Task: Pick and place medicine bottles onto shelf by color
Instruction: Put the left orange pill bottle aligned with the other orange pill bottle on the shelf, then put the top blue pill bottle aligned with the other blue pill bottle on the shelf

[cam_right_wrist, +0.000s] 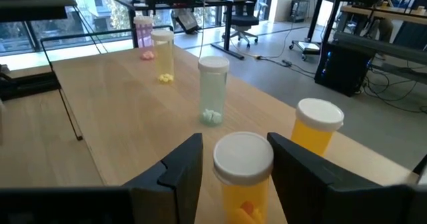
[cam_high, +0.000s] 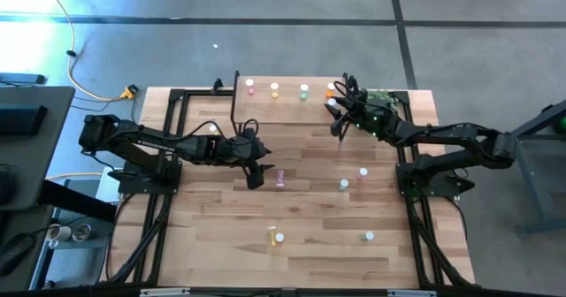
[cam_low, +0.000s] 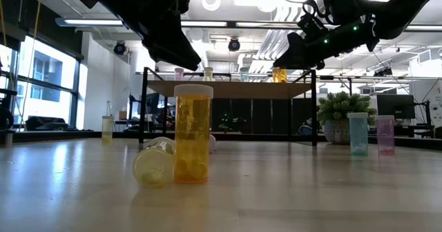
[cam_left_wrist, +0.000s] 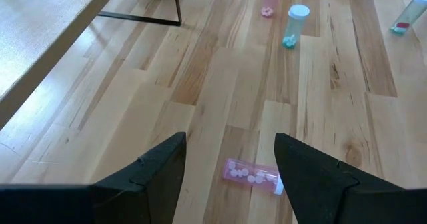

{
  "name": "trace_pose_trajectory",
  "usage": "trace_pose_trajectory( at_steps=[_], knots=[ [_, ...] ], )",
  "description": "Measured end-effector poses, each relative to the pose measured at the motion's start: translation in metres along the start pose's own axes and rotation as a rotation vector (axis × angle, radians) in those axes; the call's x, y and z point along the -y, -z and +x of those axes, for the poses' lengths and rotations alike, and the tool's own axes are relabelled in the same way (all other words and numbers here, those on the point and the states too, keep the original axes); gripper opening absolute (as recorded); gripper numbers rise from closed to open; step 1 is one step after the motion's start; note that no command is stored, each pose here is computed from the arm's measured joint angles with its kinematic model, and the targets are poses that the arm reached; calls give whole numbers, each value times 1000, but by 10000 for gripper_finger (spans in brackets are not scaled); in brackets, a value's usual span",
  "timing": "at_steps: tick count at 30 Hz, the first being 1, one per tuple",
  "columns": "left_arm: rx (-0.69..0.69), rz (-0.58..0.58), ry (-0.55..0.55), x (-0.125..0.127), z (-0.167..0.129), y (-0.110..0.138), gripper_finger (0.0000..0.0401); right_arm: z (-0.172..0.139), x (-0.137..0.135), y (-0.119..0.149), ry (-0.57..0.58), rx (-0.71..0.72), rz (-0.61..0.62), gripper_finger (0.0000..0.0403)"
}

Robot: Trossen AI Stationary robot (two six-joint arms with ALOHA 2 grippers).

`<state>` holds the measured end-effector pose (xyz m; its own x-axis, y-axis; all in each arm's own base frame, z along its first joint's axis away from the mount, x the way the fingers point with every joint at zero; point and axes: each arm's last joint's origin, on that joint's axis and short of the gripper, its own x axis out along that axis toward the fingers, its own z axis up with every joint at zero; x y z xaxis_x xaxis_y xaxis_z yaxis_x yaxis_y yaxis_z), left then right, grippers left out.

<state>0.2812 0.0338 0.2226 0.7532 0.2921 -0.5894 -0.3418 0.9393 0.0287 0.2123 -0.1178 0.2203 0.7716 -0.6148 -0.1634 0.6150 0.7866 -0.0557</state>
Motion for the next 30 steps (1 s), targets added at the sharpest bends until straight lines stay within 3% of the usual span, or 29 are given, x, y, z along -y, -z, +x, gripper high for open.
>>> trace_pose_trajectory(
  at_steps=[18, 30],
  knots=[
    [0, 0, 0, 0, 0, 0, 216, -1, 0, -7, 3, 69, -13, 156],
    [-3, 1, -1, 0, 0, 0, 216, -20, 3, -23, -4, 115, -6, 156]
  ],
)
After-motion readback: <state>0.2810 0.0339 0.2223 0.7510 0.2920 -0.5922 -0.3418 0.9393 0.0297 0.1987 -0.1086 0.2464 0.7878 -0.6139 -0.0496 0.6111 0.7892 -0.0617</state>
